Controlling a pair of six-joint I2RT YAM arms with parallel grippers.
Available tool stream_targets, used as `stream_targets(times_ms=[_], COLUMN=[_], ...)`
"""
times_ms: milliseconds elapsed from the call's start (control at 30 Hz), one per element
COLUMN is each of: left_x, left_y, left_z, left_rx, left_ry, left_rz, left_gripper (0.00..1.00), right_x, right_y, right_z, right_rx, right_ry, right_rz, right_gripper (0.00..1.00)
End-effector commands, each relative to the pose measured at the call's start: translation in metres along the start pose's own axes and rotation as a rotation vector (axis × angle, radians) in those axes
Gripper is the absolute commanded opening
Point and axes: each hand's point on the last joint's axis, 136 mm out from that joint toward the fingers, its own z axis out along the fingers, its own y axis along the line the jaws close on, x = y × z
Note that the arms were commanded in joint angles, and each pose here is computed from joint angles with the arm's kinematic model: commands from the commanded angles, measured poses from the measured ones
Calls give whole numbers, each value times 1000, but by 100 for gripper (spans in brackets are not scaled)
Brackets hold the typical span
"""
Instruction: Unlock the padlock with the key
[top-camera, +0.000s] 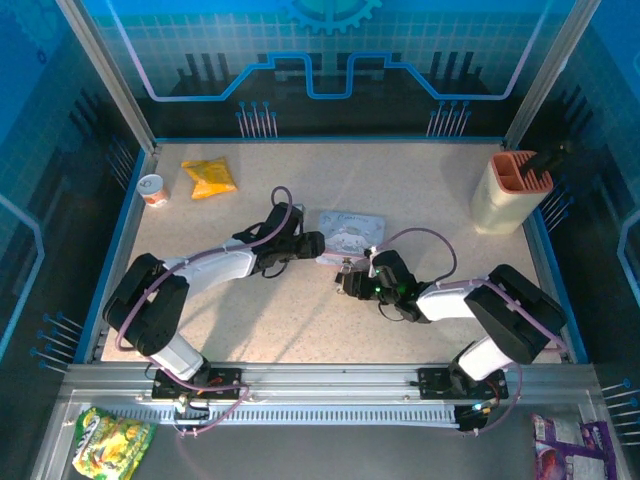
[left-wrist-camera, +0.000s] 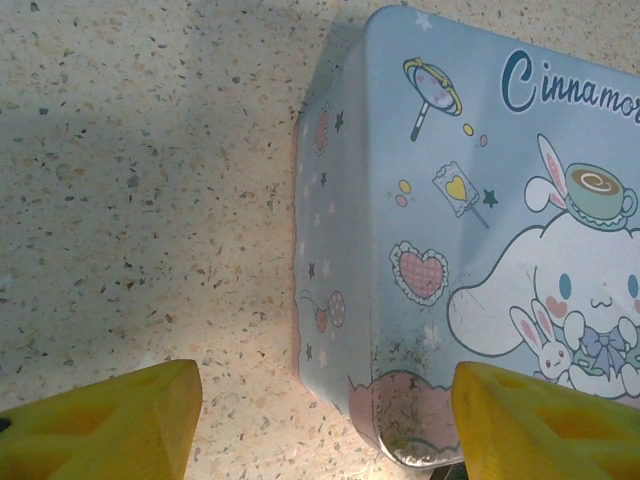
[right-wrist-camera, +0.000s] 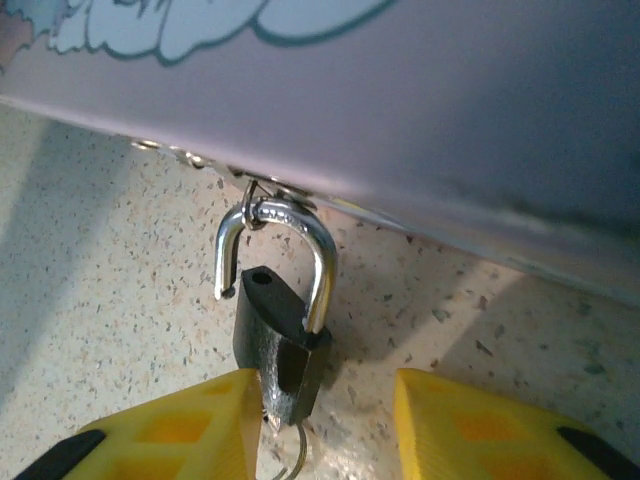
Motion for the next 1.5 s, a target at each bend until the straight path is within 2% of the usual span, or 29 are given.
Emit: stream_targets(times_ms=[0, 233, 333, 533, 833, 1233, 1400, 1467], left_x=[-7, 2, 6, 12, 12, 29, 34, 34], left_y=[-7, -1, 1, 12, 23, 13, 12, 13], left_z=[2, 10, 12, 16, 12, 14, 14, 14], left_rx=[1, -16, -15, -61, -134, -171, -184, -187], left_ry=[-4, 20, 24, 40, 27, 41, 32, 28], left_rz=[-10, -28, -43, -53, -63, -52, -62, -71], left_gripper=[67, 67, 66, 65, 63, 61, 61, 60], right_x=[-7, -1, 1, 1, -9, -29, -44, -45], right_y=[17, 14, 14, 14, 6, -11, 3, 6], right_z=[9, 18, 23, 20, -3, -5, -8, -9], right_rx=[-50, -27, -29, -17, 64, 90, -58, -70], right_ry=[-20, 4, 20, 26, -17, -94, -127, -118], right_rz=[-4, -7, 1, 23, 31, 215, 276, 272], right_gripper=[37, 36, 32, 13, 2, 0, 0, 0])
